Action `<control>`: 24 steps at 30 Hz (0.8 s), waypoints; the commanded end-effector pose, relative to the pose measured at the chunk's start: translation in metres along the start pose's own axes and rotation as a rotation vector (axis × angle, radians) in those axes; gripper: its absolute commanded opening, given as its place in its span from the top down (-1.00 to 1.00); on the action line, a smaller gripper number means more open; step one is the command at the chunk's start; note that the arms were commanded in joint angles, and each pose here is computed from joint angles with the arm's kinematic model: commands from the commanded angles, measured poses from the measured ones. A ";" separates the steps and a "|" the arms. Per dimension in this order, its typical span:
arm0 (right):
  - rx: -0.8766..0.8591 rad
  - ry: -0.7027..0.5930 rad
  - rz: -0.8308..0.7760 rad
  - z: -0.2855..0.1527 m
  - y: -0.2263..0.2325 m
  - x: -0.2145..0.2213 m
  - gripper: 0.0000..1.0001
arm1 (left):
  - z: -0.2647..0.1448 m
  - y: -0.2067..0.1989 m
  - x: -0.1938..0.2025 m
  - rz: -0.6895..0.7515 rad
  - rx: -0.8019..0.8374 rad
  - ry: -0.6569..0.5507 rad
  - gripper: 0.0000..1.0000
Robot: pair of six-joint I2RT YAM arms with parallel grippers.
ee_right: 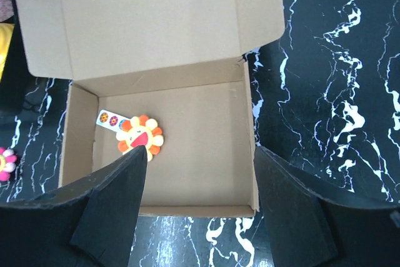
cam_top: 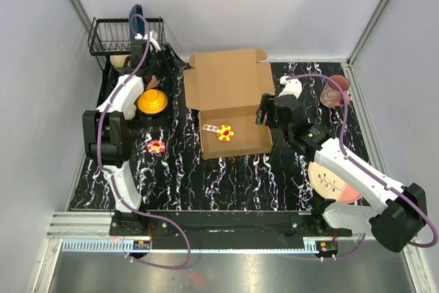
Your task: Fold the paper box
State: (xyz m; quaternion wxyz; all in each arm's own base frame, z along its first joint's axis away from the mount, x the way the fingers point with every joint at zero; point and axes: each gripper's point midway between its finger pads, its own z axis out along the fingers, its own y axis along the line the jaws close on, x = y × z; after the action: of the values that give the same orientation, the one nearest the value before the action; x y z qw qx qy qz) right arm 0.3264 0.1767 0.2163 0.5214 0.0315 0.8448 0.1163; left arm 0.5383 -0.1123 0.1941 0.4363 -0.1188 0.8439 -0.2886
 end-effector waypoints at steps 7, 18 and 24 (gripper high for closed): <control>-0.090 -0.034 -0.008 -0.008 0.020 -0.023 -0.50 | 0.015 0.003 0.019 0.114 0.063 0.223 -0.44; -0.086 -0.026 -0.010 -0.007 0.019 -0.018 -0.50 | 0.041 0.023 0.035 0.090 0.045 0.262 -0.33; -0.082 -0.023 -0.007 -0.003 0.018 -0.014 -0.50 | 0.046 0.011 0.037 0.101 0.089 0.262 -0.21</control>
State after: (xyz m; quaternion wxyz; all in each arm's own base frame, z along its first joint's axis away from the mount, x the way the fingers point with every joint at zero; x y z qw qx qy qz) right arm 0.3252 0.1883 0.2264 0.5203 0.0098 0.8420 0.1424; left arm 0.5485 -0.1292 0.1456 0.3487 -0.0169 0.8884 -0.2980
